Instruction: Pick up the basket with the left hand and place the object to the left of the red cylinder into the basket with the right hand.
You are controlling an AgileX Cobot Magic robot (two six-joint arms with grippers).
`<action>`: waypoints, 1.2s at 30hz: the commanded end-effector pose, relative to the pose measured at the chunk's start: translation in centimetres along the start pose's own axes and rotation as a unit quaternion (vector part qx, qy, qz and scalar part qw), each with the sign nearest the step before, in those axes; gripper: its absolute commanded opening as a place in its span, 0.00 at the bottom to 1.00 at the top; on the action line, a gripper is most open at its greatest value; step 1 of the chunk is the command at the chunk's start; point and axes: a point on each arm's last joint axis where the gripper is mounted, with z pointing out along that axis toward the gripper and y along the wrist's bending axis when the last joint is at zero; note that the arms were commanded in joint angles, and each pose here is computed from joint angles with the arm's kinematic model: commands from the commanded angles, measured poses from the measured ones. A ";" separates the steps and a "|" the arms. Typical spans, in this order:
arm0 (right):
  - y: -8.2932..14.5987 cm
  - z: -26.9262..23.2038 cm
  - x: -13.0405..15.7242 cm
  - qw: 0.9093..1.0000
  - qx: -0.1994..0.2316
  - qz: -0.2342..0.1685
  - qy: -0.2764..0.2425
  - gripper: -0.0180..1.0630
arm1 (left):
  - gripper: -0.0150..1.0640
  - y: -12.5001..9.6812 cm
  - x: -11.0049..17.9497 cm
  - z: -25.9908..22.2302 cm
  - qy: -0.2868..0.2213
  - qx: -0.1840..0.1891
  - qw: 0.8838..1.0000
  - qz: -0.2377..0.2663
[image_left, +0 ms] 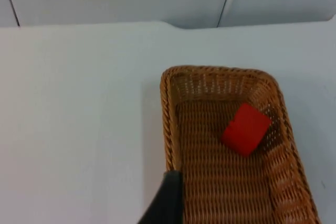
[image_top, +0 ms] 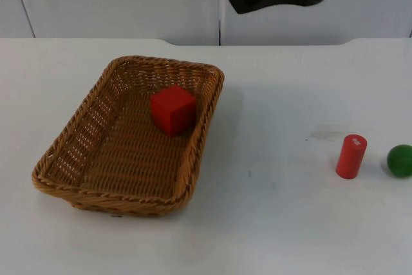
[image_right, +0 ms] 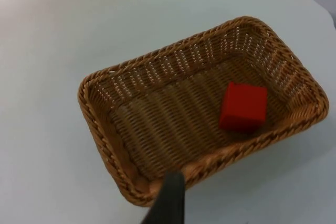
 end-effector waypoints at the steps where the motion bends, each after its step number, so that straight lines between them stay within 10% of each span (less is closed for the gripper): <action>1: 0.3 -0.9 0.5 1.000 -0.001 0.006 -0.010 0.73 | 0.79 -0.5 0.3 -1.6 -0.026 -0.001 1.000 -0.002; 36: 2.7 -12.6 12.2 0.992 0.015 0.036 -0.123 0.73 | 0.79 -1.6 7.8 -8.4 -0.094 -0.077 0.993 -0.012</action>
